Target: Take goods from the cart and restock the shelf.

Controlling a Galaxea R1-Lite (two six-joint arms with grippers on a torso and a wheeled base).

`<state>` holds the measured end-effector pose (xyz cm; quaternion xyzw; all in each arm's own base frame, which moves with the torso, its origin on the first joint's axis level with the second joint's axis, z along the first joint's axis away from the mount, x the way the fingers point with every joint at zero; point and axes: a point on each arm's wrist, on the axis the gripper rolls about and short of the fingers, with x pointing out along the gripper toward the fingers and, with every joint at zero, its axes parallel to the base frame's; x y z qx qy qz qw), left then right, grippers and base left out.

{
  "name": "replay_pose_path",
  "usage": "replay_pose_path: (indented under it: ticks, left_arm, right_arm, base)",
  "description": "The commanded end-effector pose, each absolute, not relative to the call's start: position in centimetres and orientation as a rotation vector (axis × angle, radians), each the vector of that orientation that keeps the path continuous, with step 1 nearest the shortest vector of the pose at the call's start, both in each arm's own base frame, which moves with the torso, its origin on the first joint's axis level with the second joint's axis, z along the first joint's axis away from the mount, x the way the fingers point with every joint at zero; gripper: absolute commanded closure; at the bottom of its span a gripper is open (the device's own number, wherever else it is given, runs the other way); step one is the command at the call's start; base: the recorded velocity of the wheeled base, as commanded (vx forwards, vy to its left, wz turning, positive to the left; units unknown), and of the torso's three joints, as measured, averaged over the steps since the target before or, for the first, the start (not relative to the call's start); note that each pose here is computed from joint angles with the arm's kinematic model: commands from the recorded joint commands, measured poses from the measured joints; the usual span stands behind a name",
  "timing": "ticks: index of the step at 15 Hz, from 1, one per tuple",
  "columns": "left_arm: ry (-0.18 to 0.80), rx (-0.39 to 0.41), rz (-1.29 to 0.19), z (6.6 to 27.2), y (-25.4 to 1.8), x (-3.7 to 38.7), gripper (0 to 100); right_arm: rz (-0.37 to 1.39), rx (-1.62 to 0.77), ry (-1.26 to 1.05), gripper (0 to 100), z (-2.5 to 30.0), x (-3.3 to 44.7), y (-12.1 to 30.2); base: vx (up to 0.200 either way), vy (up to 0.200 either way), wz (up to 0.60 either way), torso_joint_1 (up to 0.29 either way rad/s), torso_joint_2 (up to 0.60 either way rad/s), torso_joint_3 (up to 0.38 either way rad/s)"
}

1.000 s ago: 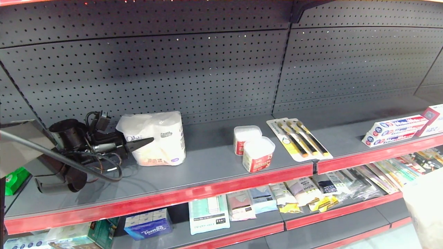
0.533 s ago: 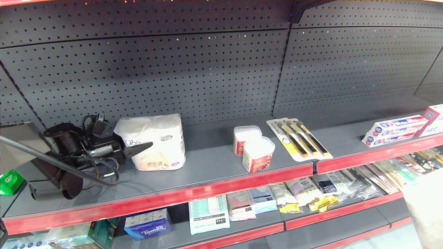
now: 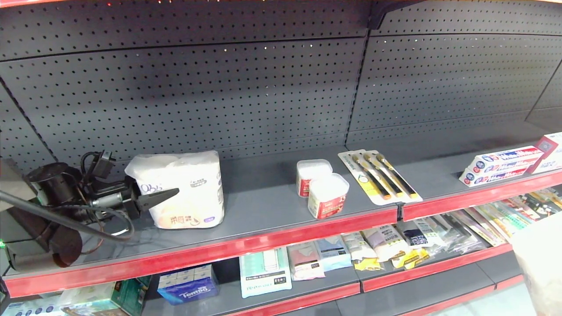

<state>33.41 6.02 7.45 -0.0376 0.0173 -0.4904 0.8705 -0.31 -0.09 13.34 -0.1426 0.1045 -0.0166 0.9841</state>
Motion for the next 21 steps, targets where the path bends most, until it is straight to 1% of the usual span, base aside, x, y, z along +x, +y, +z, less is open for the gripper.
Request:
replay_pose_path:
  ticks: [1, 3, 7, 9, 14, 16, 18, 21]
  left_arm:
    - [0.033, -0.075, -1.012, 8.1, 6.4, 32.4, 100]
    - [0.036, -0.074, -1.001, 8.4, 7.0, 31.4, 100]
    - [0.059, -0.070, -1.007, 7.1, 6.9, 29.9, 100]
    - [0.063, -0.066, -1.006, 6.8, 6.8, 29.6, 100]
    - [0.063, -0.058, -0.994, 6.7, 6.7, 29.4, 100]
    - [0.073, -0.058, -0.994, 6.3, 6.6, 28.8, 100]
    - [0.084, -0.068, -0.985, 6.0, 6.8, 28.4, 100]
    - [0.081, -0.063, -0.977, 5.9, 7.1, 28.3, 100]
  right_arm:
    - [-0.032, -0.287, 0.216, 100, 13.3, -0.2, -0.1]
    - [-0.032, -0.287, 0.221, 100, 13.2, -0.2, -0.1]
    - [-0.030, -0.287, 0.225, 100, 13.1, -0.2, -0.1]
    - [-0.031, -0.287, 0.224, 100, 13.1, -0.2, -0.1]
    - [-0.031, -0.287, 0.225, 100, 13.1, -0.2, -0.1]
    - [-0.031, -0.287, 0.225, 100, 13.1, -0.2, -0.1]
    - [-0.031, -0.287, 0.225, 100, 13.1, -0.2, -0.1]
    - [-0.031, -0.287, 0.227, 100, 13.1, -0.2, -0.1]
  base:
    - [0.000, 0.000, 0.00, 0.000, 0.00, 0.000]
    - [0.000, 0.000, 0.00, 0.000, 0.00, 0.000]
    - [0.000, 0.000, 0.00, 0.000, 0.00, 0.000]
    - [0.000, 0.000, 0.00, 0.000, 0.00, 0.000]
    - [0.000, 0.000, 0.00, 0.000, 0.00, 0.000]
    - [0.000, 0.000, 0.00, 0.000, 0.00, 0.000]
    - [0.000, 0.000, 0.00, 0.000, 0.00, 0.000]
    - [0.000, 0.000, 0.00, 0.000, 0.00, 0.000]
